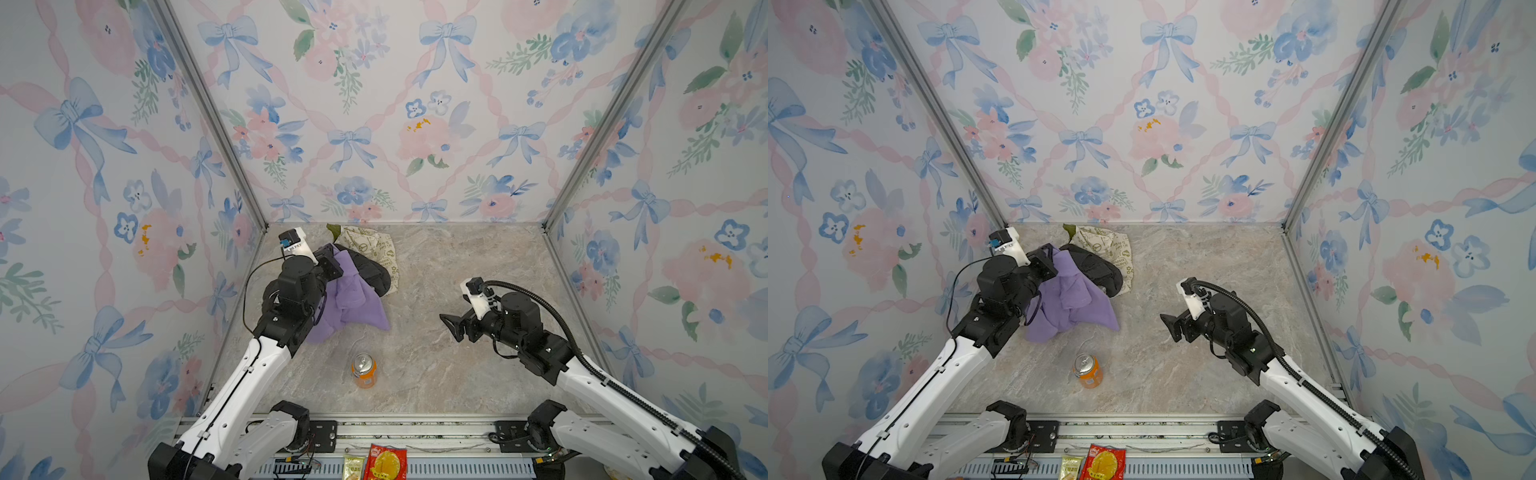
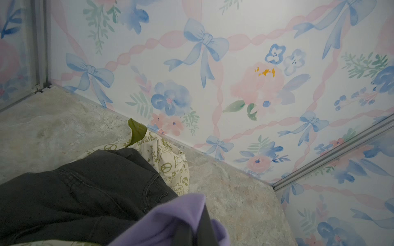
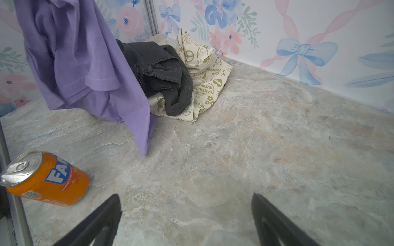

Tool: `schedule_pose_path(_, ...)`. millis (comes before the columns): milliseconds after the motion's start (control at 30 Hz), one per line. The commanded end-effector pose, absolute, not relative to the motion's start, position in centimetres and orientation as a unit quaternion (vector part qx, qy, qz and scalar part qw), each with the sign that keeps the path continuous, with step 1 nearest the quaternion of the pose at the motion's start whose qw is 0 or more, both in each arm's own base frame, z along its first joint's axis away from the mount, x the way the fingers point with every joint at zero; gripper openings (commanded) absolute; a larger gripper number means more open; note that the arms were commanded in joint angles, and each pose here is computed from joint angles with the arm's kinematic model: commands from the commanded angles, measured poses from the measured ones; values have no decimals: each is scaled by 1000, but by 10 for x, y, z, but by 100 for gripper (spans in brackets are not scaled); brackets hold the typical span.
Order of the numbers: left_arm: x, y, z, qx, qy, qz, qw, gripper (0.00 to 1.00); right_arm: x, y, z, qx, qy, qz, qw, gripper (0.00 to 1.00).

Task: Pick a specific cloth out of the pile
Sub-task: 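Grasp the lavender shirt with the left gripper and lift it out of the pile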

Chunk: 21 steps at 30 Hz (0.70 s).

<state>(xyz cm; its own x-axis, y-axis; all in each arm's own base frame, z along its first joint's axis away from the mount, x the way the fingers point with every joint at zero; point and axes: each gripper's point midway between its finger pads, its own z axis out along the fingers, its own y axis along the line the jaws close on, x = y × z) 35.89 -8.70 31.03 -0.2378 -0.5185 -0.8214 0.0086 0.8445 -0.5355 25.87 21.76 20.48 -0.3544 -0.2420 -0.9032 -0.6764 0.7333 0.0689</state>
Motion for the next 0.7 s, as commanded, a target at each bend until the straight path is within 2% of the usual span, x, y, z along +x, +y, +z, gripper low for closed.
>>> schedule_pose_path(0, 363, -100, 295, -156, 759, -245, 582, 0, 262, 239, 226, -291, 775, 246, 504, 97)
schedule_pose_path(133, 366, -106, 270, -161, 777, -249, 555, 0, 263, 274, 224, -314, 769, 261, 492, 97)
schedule_pose_path(233, 367, -114, 281, -149, 771, -269, 558, 0, 265, 305, 225, -325, 763, 278, 484, 97)
schedule_pose_path(433, 361, -111, 354, -127, 713, -289, 626, 0, 266, 358, 223, -349, 752, 312, 463, 97)
schedule_pose_path(667, 353, -101, 442, -122, 649, -296, 690, 0, 269, 368, 230, -341, 745, 323, 473, 97)
